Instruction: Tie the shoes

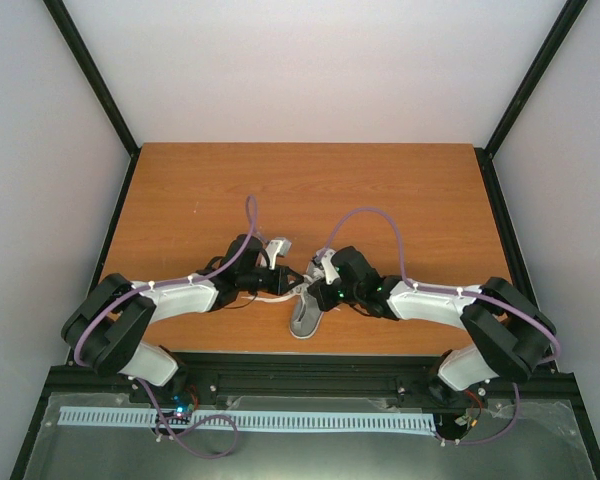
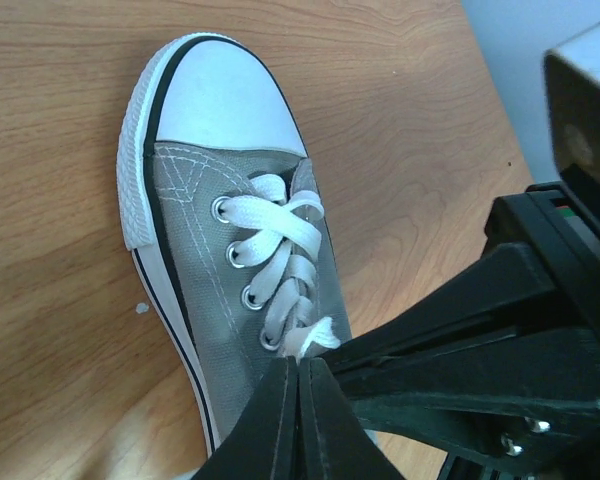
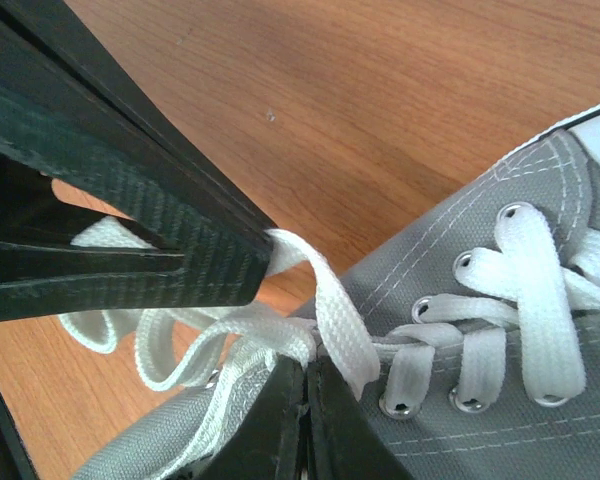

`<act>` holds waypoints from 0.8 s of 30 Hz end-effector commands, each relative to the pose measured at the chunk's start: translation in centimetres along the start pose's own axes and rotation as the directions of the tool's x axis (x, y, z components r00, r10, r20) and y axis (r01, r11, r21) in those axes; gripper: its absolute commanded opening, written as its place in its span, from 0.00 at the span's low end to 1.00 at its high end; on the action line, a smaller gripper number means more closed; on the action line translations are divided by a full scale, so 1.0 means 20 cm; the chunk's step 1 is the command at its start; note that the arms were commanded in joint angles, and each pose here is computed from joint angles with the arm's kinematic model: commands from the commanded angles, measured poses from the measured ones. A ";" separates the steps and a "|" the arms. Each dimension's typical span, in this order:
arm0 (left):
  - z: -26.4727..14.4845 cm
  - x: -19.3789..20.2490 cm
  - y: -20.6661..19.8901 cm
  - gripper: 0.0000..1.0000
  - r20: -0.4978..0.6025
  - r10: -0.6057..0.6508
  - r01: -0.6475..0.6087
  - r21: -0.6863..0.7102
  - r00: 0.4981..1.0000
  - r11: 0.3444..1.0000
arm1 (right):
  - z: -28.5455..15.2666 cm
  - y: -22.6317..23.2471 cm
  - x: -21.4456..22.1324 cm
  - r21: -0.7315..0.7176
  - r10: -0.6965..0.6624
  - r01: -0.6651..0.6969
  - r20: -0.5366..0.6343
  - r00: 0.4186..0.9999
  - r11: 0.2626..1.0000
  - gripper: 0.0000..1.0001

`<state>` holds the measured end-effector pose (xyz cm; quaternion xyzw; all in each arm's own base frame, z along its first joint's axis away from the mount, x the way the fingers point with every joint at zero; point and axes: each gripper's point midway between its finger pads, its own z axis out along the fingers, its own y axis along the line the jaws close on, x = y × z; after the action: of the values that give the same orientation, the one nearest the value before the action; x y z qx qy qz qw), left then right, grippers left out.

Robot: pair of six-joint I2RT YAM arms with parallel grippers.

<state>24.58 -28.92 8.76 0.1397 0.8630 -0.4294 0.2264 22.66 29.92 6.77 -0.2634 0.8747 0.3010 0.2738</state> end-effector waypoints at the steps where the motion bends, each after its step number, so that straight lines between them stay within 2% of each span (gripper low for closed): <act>1: -0.04 -0.09 -0.08 0.01 0.087 0.058 -0.062 0.040 0.995 0.997 | 0.05 0.01 0.00 -0.005 -0.014 0.014 -0.010 1.000 1.000 0.03; 5: -0.05 -0.10 -0.13 0.02 0.102 0.095 -0.104 0.088 0.990 0.991 | 0.06 -0.02 0.02 0.022 0.002 -0.002 -0.024 1.000 1.000 0.03; 11: -0.04 0.01 -0.18 0.03 0.023 0.185 -0.186 0.170 0.983 0.968 | 0.07 -0.04 -0.02 0.051 0.036 -0.037 0.010 0.999 0.998 0.03; 15: -0.04 0.07 -0.15 0.02 -0.028 0.221 -0.214 0.154 0.975 0.965 | 0.06 -0.04 -0.04 0.052 0.066 -0.068 0.041 0.997 0.996 0.03; 21: -0.02 0.13 -0.04 0.03 -0.083 0.188 -0.183 0.070 0.979 0.981 | 0.04 -0.04 -0.04 0.028 0.097 -0.100 0.083 0.992 0.995 0.03; 24: -0.02 0.12 -0.03 0.08 -0.078 0.163 -0.159 0.047 0.984 0.986 | 0.03 -0.04 -0.03 0.024 0.106 -0.109 0.095 0.990 0.994 0.03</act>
<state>22.35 -28.65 7.99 0.2219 0.8476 -0.4276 0.2226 23.42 30.35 6.30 -0.2178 0.8796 0.3154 0.2817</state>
